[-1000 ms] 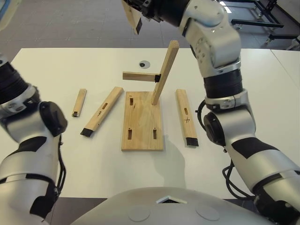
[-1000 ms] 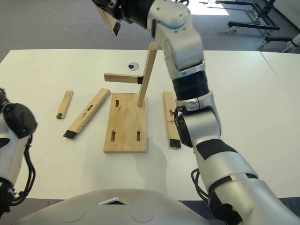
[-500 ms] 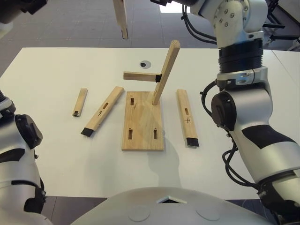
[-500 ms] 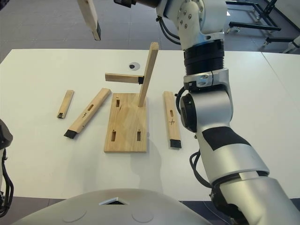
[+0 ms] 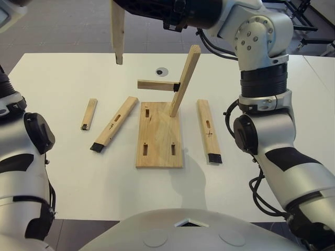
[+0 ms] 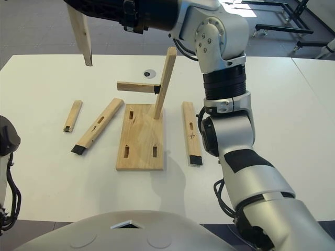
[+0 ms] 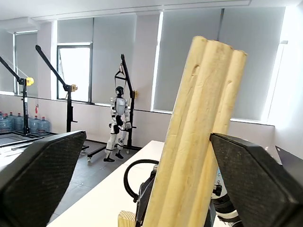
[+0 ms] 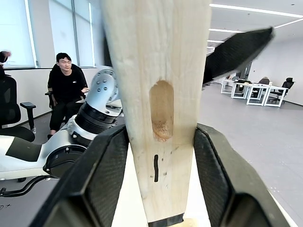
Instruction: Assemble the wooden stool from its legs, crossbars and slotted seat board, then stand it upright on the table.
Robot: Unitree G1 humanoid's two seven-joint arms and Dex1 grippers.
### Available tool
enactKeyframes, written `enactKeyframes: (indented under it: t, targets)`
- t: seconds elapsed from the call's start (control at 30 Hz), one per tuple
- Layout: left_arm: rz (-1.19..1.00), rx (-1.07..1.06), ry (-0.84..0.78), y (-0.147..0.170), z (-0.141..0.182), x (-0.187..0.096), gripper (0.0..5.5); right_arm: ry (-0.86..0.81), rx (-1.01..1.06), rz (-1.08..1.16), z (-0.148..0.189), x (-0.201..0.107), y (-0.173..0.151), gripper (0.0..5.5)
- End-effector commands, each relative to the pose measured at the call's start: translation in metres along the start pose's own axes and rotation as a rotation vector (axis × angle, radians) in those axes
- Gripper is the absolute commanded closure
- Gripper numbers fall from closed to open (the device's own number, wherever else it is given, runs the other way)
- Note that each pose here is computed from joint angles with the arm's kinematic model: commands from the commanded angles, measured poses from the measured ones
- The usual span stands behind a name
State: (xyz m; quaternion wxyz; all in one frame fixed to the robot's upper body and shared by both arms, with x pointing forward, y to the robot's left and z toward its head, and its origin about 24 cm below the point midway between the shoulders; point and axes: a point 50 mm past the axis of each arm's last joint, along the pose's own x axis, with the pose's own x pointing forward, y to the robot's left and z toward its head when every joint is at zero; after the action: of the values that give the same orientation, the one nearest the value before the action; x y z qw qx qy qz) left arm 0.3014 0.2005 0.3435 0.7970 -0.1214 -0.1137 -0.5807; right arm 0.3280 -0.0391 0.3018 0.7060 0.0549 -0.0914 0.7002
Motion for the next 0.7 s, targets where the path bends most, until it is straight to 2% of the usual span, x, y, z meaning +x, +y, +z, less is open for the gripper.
enactKeyframes:
  t: [0.03,0.2,0.4,0.7]
  targets:
    - [0.015,-0.016,0.017,0.000,-0.004,-0.009,0.10,-0.006,-0.001,-0.007,0.000,0.001,0.000,3.41]
    - [-0.001,-0.012,0.009,-0.005,-0.002,-0.012,0.10,-0.009,0.002,-0.012,-0.001,0.003,0.000,3.41]
    - [-0.071,-0.059,0.109,-0.020,-0.009,0.007,0.10,0.011,-0.024,-0.032,-0.003,0.005,-0.002,3.41]
    - [-0.056,-0.131,0.177,-0.013,-0.002,0.021,0.10,0.044,-0.054,-0.024,-0.013,0.007,0.003,3.41]
